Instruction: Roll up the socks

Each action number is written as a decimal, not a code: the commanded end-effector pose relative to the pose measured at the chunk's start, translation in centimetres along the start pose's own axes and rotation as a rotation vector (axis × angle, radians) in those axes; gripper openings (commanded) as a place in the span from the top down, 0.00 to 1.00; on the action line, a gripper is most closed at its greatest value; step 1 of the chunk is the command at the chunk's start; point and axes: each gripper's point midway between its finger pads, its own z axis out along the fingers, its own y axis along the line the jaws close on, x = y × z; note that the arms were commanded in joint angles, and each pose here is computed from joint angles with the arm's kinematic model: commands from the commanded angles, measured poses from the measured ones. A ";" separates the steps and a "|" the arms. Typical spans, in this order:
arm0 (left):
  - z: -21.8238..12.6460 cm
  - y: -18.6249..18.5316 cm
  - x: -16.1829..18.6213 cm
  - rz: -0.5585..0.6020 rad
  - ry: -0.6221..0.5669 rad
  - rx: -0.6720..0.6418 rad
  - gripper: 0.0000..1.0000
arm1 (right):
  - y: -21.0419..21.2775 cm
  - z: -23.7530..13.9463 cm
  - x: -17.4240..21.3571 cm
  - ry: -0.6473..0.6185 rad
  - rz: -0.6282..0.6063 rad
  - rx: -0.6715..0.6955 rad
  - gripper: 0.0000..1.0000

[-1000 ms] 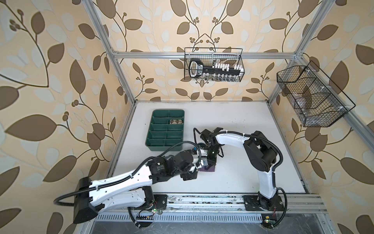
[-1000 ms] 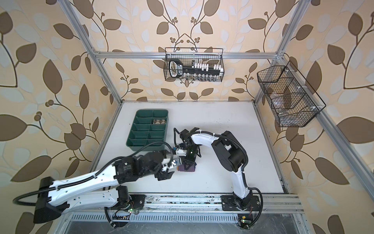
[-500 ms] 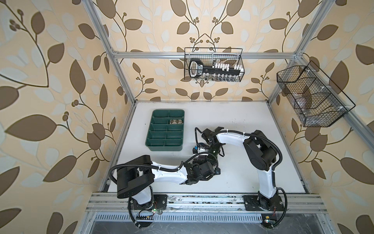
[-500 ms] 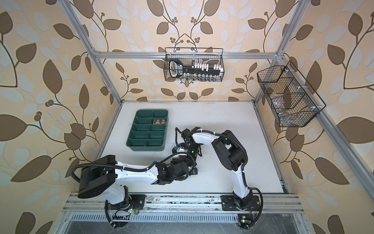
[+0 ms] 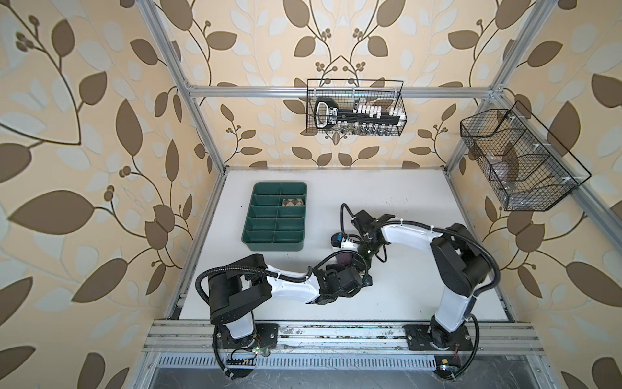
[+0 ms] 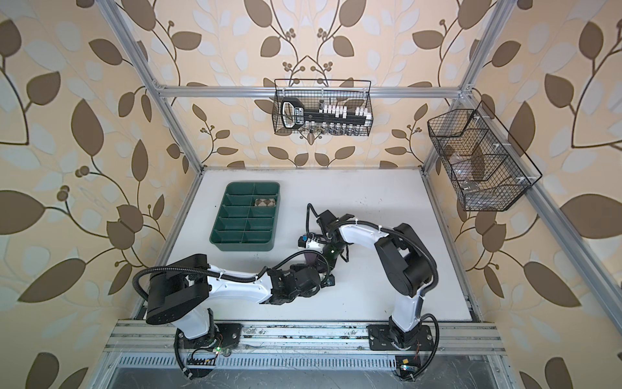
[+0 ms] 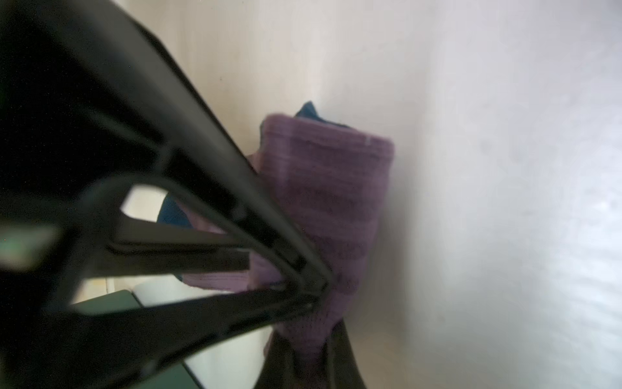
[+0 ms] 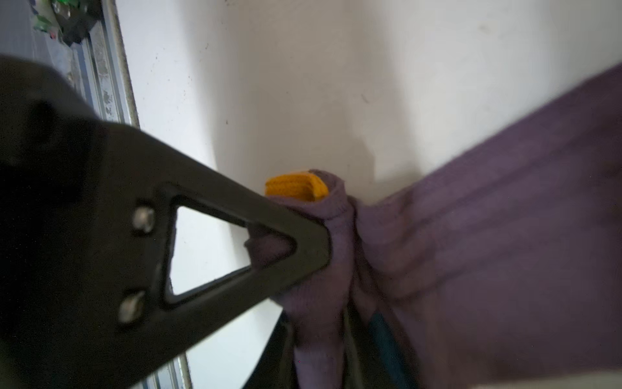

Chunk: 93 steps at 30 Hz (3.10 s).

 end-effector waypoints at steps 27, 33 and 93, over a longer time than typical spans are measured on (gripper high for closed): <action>-2.5 -4.2 2.2 -0.405 0.253 0.933 1.00 | 4.6 -23.3 -1.3 -0.871 -0.246 0.912 0.27; -1.9 -3.7 2.3 -0.482 0.267 1.017 1.00 | 9.1 -14.7 0.1 -0.533 -0.730 0.944 0.28; -20.9 14.0 4.4 -0.369 -0.384 -0.025 0.32 | 5.6 1.8 3.9 0.216 -0.249 0.200 1.00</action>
